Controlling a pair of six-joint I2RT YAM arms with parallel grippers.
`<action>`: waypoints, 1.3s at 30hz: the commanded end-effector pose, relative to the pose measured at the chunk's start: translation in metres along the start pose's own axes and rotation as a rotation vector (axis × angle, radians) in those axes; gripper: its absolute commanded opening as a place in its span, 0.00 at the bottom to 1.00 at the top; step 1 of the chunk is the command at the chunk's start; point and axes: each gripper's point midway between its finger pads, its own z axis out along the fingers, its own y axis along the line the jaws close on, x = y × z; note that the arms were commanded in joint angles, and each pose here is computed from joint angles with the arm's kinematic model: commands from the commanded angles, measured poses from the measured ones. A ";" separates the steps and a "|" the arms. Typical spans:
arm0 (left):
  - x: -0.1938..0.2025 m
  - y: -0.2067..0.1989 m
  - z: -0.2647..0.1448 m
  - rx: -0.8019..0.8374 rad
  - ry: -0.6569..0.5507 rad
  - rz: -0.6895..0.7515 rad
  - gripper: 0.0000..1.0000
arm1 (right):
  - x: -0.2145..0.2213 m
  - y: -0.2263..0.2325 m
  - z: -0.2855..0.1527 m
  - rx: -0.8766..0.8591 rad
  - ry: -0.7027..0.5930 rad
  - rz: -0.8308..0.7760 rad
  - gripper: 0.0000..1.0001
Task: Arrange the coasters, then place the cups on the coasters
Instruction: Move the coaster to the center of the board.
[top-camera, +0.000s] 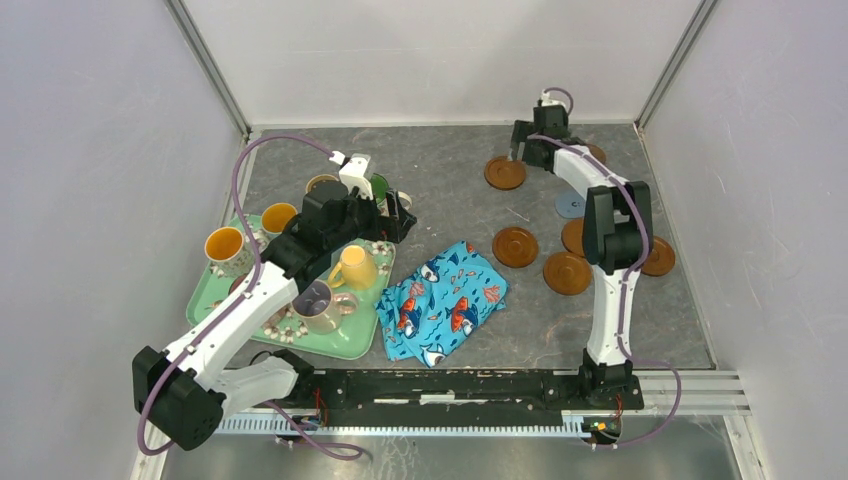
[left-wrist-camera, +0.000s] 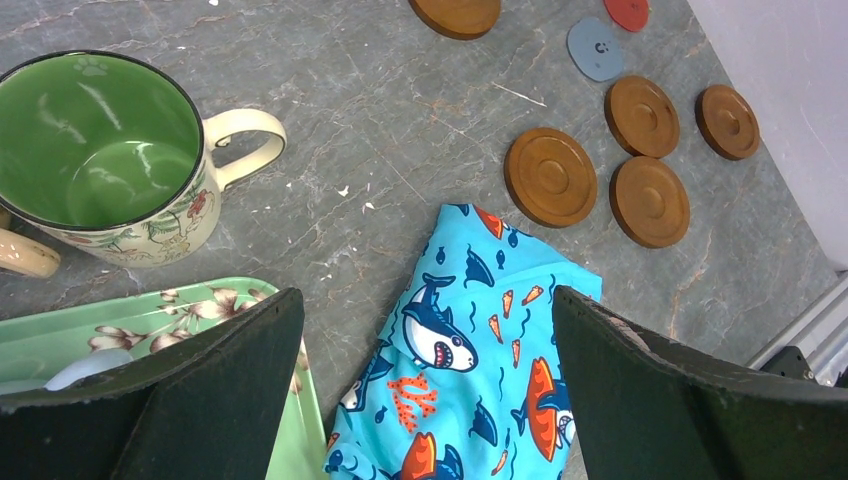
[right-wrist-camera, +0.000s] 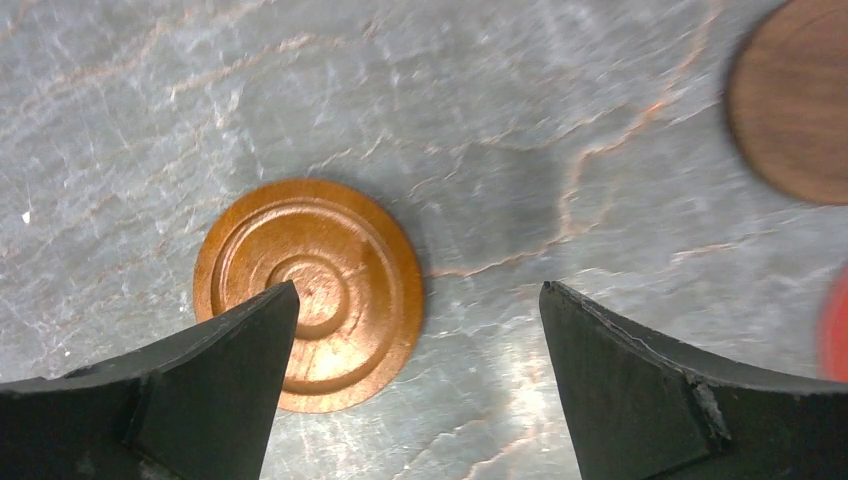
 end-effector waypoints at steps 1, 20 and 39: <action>-0.009 -0.002 0.000 0.027 -0.027 0.076 1.00 | -0.052 -0.042 -0.025 0.096 -0.122 -0.013 0.98; -0.004 0.001 0.004 0.014 -0.013 0.077 1.00 | -0.062 -0.104 0.049 0.014 -0.150 0.100 0.98; 0.000 0.004 0.007 0.006 0.003 0.081 1.00 | -0.003 -0.084 0.043 -0.078 -0.011 0.138 0.98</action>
